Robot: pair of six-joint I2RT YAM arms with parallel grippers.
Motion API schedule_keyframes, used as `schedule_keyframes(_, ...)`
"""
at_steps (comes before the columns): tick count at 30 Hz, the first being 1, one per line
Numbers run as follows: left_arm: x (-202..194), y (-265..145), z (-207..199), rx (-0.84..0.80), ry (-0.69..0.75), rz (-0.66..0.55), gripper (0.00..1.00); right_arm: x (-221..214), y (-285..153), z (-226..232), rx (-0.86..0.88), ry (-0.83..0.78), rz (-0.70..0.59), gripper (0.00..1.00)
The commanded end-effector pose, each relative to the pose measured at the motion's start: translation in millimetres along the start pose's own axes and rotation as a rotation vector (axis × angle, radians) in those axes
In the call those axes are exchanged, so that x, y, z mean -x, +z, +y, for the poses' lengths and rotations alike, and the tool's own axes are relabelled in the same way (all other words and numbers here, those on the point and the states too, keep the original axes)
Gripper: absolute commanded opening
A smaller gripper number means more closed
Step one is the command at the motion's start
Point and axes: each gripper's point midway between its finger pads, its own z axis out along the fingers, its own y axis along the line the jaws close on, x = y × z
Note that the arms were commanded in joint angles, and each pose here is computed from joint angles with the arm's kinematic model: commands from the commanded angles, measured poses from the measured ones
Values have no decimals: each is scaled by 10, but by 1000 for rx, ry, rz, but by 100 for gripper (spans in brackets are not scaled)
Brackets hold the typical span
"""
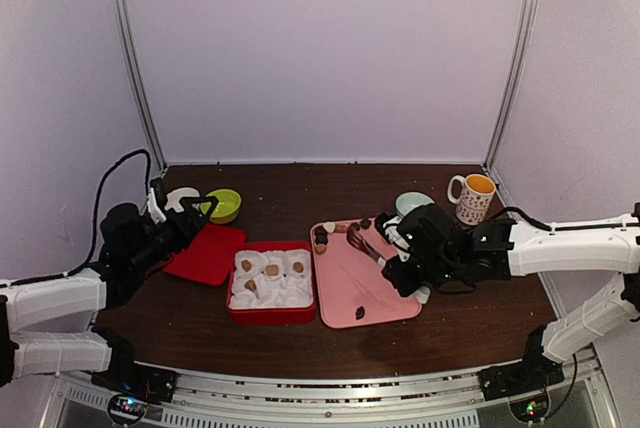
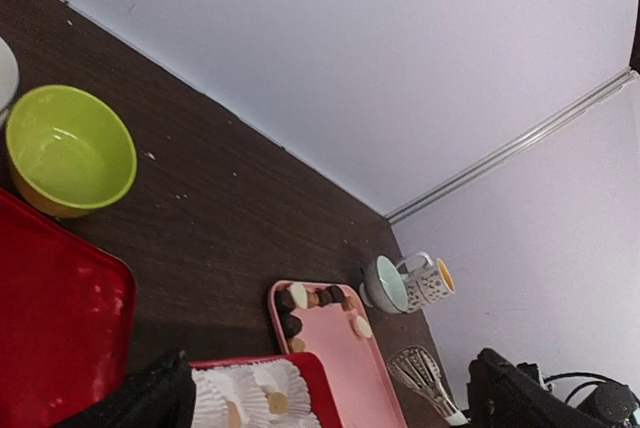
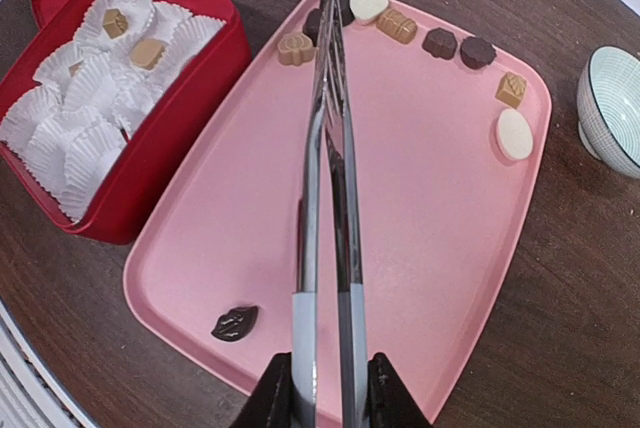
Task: Pack the chocolate
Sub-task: Adjust the clamp.
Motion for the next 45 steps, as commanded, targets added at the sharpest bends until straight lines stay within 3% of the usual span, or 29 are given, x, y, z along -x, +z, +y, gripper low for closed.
schedule_keyframes(1,-174,225,-517,-127,-141,22,98,466,-229,265,86,13,-161,0)
schedule_keyframes(10,-956,646,-1134,-180,-400,197,98,642,-300,441,104,14,-236,0)
schedule_keyframes(18,-1542,913,-1528,-240,-501,305,98,679,-315,527,121,0,-238,0)
schedule_keyframes(30,-1604,1026,-1457,-205,-505,269,97,632,-359,626,151,-29,-226,0)
schedule_keyframes(35,-1551,1037,-1372,-198,-524,216,83,609,-373,677,160,-41,-224,0)
schedule_keyframes(45,-1545,1043,-1330,-197,-530,198,65,572,-375,749,171,-61,-215,0)
